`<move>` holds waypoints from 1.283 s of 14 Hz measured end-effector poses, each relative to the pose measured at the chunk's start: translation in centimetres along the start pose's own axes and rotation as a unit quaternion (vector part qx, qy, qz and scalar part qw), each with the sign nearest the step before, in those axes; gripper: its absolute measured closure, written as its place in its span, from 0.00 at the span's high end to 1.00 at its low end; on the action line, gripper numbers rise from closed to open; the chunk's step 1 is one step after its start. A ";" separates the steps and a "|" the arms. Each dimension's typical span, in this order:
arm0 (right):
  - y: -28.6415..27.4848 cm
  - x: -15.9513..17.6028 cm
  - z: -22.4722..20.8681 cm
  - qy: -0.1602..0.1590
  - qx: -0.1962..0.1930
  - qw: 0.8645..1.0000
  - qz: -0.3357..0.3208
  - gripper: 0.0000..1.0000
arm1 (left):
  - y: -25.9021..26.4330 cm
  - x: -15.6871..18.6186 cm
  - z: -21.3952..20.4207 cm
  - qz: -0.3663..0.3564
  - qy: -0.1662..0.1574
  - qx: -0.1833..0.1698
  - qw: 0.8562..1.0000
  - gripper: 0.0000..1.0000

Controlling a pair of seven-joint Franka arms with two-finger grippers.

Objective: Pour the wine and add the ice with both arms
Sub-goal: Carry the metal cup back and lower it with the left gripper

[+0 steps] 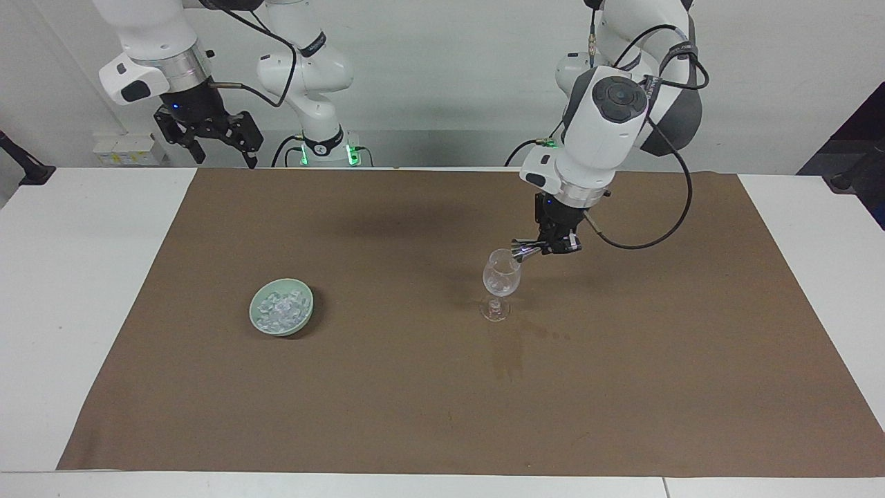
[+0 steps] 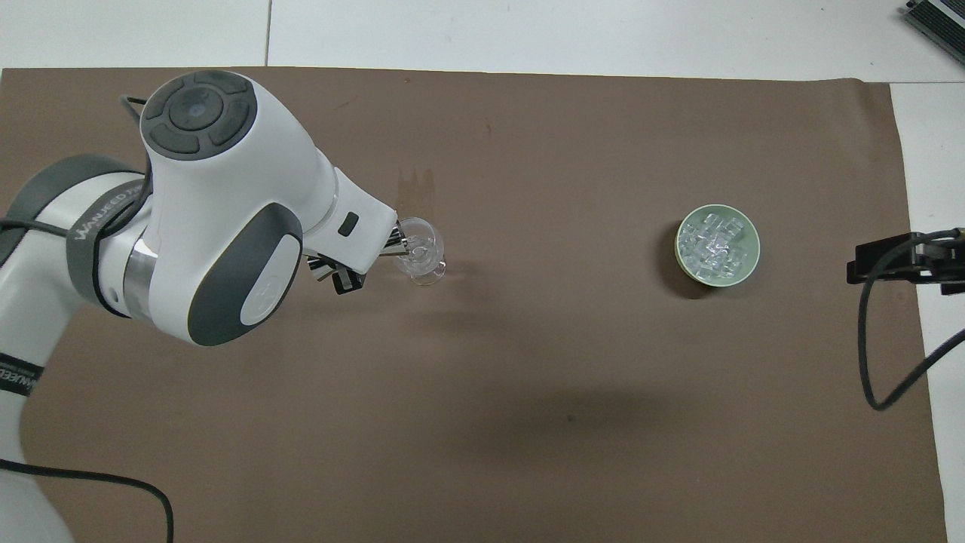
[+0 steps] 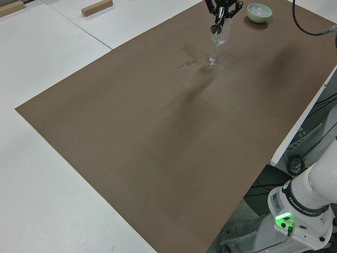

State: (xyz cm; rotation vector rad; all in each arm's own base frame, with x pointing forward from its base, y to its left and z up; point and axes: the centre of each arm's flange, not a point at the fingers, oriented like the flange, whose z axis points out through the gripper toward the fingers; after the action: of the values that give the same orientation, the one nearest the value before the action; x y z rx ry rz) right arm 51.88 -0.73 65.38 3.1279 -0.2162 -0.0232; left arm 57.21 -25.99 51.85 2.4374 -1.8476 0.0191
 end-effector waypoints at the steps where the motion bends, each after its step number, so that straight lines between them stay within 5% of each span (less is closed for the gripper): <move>1: 0.0 0.0 0.0 0.000 0.000 1.000 0.000 1.00 | -1.0 -1.2 -0.3 0.000 0.006 -0.004 1.000 0.21; 4: 0.0 0.0 0.0 0.000 0.000 1.000 0.000 1.00 | -4.7 -6.4 -0.7 0.028 0.052 -0.030 0.998 0.21; 9: 0.0 0.0 0.0 0.000 0.000 1.000 0.000 1.00 | -10.9 -18.9 1.2 0.103 0.192 -0.095 0.971 0.21; 13: 0.0 0.0 0.0 0.000 0.000 1.000 0.000 1.00 | -14.1 -29.4 5.8 0.128 0.334 -0.119 0.926 0.21; 18: 0.0 0.0 0.0 0.000 0.000 1.000 0.000 1.00 | -15.0 -38.8 14.4 0.106 0.506 -0.134 0.846 0.21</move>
State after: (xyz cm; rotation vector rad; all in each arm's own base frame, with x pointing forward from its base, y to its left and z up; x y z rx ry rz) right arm 51.88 -0.73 65.38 3.1279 -0.2163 -0.0232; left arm 60.49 14.20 34.26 1.4863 -1.4236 0.8201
